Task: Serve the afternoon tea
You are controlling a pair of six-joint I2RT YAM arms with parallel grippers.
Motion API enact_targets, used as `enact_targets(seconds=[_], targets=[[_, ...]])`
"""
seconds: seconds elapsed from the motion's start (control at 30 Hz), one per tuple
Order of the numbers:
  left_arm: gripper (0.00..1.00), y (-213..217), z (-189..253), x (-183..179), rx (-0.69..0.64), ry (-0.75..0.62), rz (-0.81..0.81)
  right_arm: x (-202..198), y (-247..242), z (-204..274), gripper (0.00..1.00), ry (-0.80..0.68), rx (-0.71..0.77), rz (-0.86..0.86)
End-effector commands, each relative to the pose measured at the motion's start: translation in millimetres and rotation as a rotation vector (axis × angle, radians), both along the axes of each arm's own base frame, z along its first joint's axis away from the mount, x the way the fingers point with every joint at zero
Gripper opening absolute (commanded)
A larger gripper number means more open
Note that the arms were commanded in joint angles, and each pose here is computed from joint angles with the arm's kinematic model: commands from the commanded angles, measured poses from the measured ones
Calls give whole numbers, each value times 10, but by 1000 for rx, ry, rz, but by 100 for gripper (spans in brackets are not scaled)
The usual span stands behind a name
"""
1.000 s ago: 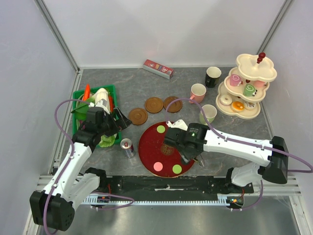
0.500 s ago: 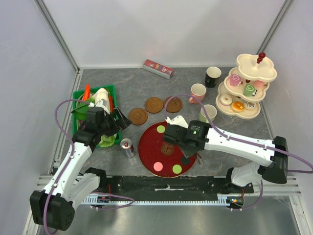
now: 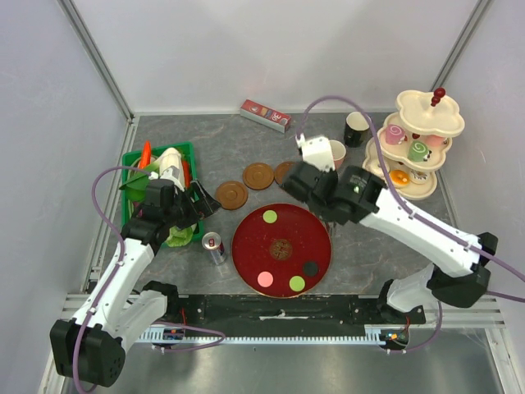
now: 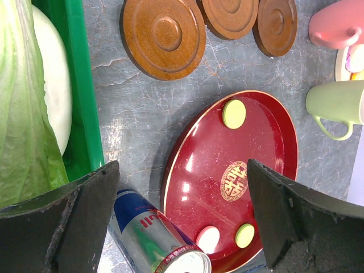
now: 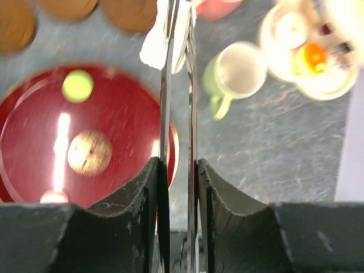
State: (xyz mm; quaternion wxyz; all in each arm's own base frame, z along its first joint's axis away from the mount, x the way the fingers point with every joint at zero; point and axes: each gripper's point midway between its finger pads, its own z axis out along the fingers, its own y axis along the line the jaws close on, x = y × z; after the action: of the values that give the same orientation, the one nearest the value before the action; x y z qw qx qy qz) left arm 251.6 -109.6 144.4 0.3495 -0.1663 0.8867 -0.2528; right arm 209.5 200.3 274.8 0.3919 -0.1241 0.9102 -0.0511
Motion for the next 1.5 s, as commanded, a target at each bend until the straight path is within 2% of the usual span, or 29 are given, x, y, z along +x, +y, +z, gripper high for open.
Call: enact_targets(seconds=[0.0,0.13,0.33,0.77,0.83,1.0,1.47], targets=[[98,-38,109,16,-25,-29,-9,546,-589,383,37,-178,-215,-227],[98,-50,110,23,-29,-33,-12,980,-872,462,37,-207,-280,-337],[98,-77,96,22,-41,-34,-22,1459,-1164,505,37,-228,-401,-405],[98,-109,197,5,-61,-75,-38,2462,-1408,341,37,-249,-531,-496],[98,-106,197,4,-62,-78,-39,2578,-1462,307,37,-243,-586,-510],[98,-122,193,5,-67,-81,-44,2752,-1691,165,38,-206,-722,-556],[98,-139,196,28,-72,-83,-51,2817,-2146,-109,38,-113,-884,-638]])
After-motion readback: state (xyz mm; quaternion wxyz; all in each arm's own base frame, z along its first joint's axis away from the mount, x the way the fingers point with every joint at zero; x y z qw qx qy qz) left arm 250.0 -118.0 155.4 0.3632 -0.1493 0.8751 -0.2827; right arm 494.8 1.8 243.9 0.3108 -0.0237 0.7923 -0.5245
